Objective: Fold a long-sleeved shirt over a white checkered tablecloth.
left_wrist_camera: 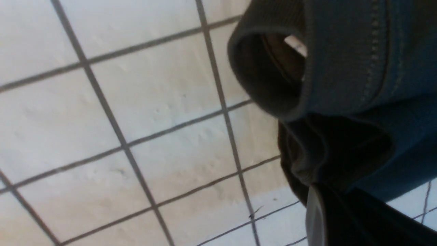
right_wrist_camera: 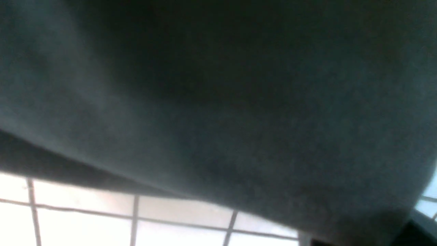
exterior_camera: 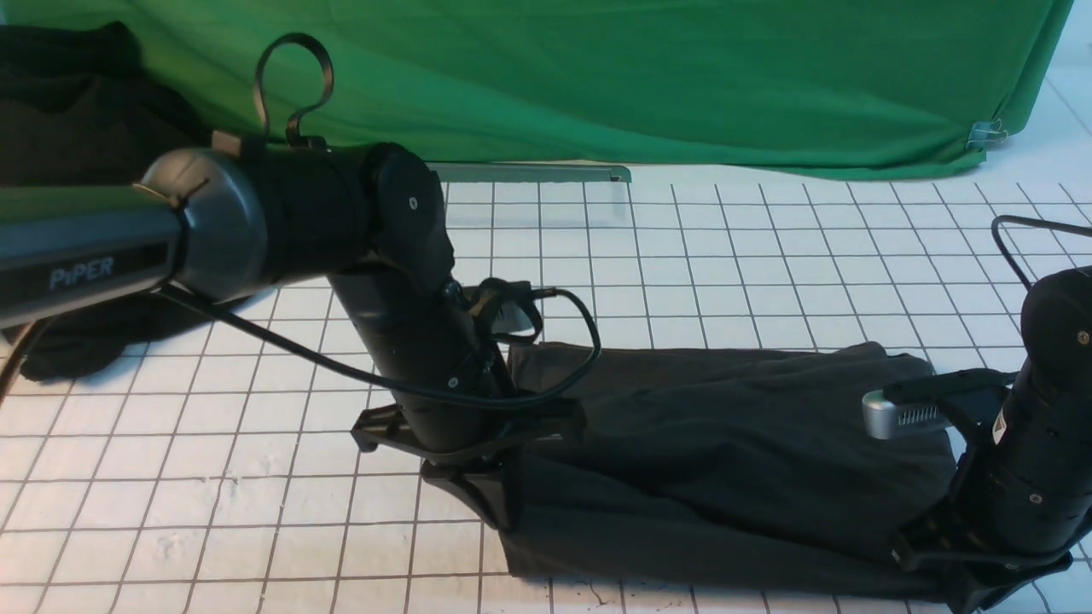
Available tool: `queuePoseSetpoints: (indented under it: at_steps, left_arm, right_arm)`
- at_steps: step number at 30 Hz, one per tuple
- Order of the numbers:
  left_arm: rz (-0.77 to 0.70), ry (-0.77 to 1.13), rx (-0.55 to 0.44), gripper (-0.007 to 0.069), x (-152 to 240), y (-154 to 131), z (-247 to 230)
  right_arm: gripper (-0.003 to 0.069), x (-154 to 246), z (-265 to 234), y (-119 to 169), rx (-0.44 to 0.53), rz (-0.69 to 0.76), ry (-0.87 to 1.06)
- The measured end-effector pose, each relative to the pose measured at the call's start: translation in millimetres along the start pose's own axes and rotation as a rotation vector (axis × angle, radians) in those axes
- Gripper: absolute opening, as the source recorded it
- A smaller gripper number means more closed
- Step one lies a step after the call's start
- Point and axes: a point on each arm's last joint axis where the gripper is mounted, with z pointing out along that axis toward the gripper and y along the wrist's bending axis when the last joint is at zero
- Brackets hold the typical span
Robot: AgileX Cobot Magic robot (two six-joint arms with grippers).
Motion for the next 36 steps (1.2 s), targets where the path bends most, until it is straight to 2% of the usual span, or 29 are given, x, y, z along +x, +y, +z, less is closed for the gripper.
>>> queuePoseSetpoints:
  at_steps: [1,3,5,6,8,10,14,15,17,18,20,21,22,23,25,26,29,30,33,35,36]
  left_arm:
    - [0.001,0.006,-0.004,0.0029,1,0,0]
    - [0.003,0.04,-0.015,0.008,4,1,0]
    - [0.0,0.067,-0.019,0.0134,6,2,0]
    - [-0.001,0.071,-0.018,0.0148,7,2,0]
    - [-0.004,0.116,-0.022,0.0251,11,2,0]
    - [-0.003,0.131,-0.024,0.0325,12,2,-2]
    - [0.014,0.104,-0.017,0.0456,16,0,-12]
    - [0.017,0.098,-0.016,0.0461,16,-1,-15]
    - [0.035,0.058,-0.012,0.0501,21,-3,-28]
    - [0.05,0.025,-0.012,0.0511,25,-5,-40]
    - [0.063,-0.012,-0.007,0.051,30,-7,-53]
    - [0.066,-0.02,-0.006,0.0509,31,-7,-55]
    - [0.077,-0.052,0.001,0.0494,36,-9,-66]
    - [0.079,-0.059,0.002,0.049,37,-9,-68]
    - [0.091,-0.119,0.016,0.0444,41,-12,-81]
    - [0.093,-0.132,0.019,0.0439,42,-12,-83]
    - [0.105,-0.235,0.042,0.0307,43,-15,-97]
    - [0.105,-0.239,0.043,0.0307,43,-16,-98]
    - [0.108,-0.277,0.052,0.0146,43,-17,-101]
    - [0.115,-0.288,0.053,0.0052,42,-17,-102]
    - [0.119,-0.291,0.053,0.0031,42,-17,-102]
  right_arm:
    - [0.0173,0,0,0,0.002,0.0,0.001]
    - [0.0292,2,0,-1,0.014,-0.005,0.025]
    - [0.0376,5,-3,-2,0.016,-0.004,0.042]
    - [0.0393,5,-3,-2,0.016,-0.006,0.044]
    - [0.0474,11,-11,-2,0.016,-0.018,0.046]
    - [0.0491,17,-22,-2,0.015,-0.035,0.034]
    - [0.0453,36,-49,-4,0.018,-0.069,-0.008]
    - [0.0443,39,-53,-5,0.019,-0.073,-0.011]
    - [0.0367,54,-74,-6,0.018,-0.094,-0.085]
    - [0.0293,66,-91,-7,0.014,-0.094,-0.163]
    - [0.0191,86,-112,-8,0.011,-0.1,-0.273]
    - [0.0181,88,-114,-9,0.011,-0.099,-0.285]
    - [0.0107,107,-131,-10,0.007,-0.1,-0.387]
    - [0.0099,113,-135,-11,0.005,-0.1,-0.415]
    - [0.0026,145,-158,-13,-0.002,-0.1,-0.62]
    - [0.0022,144,-158,-13,-0.002,-0.101,-0.627]
    - [0.0,197,-177,-18,-0.013,-0.107,-1.029]
    - [-0.0001,199,-178,-18,-0.014,-0.107,-1.061]
    - [-0.0002,232,-169,-21,-0.024,-0.103,-1.353]
    - [-0.0002,240,-156,-22,-0.029,-0.101,-1.484]
    - [-0.0002,240,-149,-22,-0.029,-0.101,-1.508]
